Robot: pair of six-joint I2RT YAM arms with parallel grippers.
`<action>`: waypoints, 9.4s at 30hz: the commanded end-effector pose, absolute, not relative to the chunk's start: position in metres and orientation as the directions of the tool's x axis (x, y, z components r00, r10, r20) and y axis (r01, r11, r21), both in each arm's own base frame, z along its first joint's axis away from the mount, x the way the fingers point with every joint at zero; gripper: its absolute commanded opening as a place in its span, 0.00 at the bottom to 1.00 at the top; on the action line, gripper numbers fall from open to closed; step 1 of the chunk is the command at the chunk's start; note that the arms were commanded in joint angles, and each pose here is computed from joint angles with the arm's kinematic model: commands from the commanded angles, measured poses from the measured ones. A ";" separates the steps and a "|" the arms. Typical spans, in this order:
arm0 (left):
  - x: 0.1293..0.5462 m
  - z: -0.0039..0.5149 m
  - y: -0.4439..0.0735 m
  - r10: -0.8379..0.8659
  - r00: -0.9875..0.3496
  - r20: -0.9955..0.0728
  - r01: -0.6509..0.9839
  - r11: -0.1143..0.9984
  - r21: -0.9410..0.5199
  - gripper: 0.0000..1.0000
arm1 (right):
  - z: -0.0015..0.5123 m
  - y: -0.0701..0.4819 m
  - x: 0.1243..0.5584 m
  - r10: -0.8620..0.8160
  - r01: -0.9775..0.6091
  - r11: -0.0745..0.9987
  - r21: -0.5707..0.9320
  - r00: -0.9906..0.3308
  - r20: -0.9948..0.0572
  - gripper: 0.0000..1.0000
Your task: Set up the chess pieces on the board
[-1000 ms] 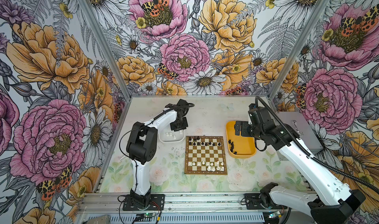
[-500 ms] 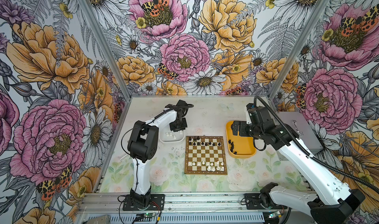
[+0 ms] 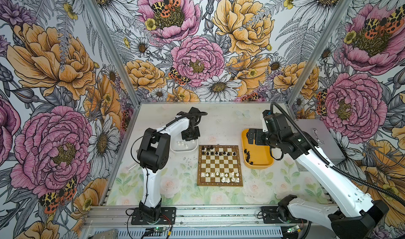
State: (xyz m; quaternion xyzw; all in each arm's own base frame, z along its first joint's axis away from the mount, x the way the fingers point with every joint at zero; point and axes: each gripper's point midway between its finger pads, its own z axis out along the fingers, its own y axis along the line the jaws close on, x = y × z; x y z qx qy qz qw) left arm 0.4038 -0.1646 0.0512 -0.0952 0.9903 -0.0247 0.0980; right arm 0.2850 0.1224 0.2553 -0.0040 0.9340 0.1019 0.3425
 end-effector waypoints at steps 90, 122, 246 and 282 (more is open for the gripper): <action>0.390 0.143 -0.170 -0.131 -0.928 -0.349 -0.123 0.991 -0.046 0.12 | 0.276 0.115 0.269 0.055 -0.113 0.975 0.192 -0.714 -0.698 1.00; 0.175 0.136 -0.280 -0.026 -0.911 -0.412 -0.012 0.999 -0.036 0.15 | 0.265 0.118 0.188 0.004 -0.264 0.914 0.309 -0.754 -0.657 1.00; 0.305 0.185 -0.143 -0.303 -0.839 -0.451 -0.280 0.953 -0.121 0.42 | 0.293 0.209 0.269 -0.107 -0.416 0.855 0.309 -0.725 -0.680 1.00; 0.392 0.085 -0.121 -0.285 -0.931 -0.227 -0.278 0.959 -0.061 0.41 | 0.253 0.301 0.381 -0.186 -0.433 0.865 0.254 -0.746 -0.640 1.00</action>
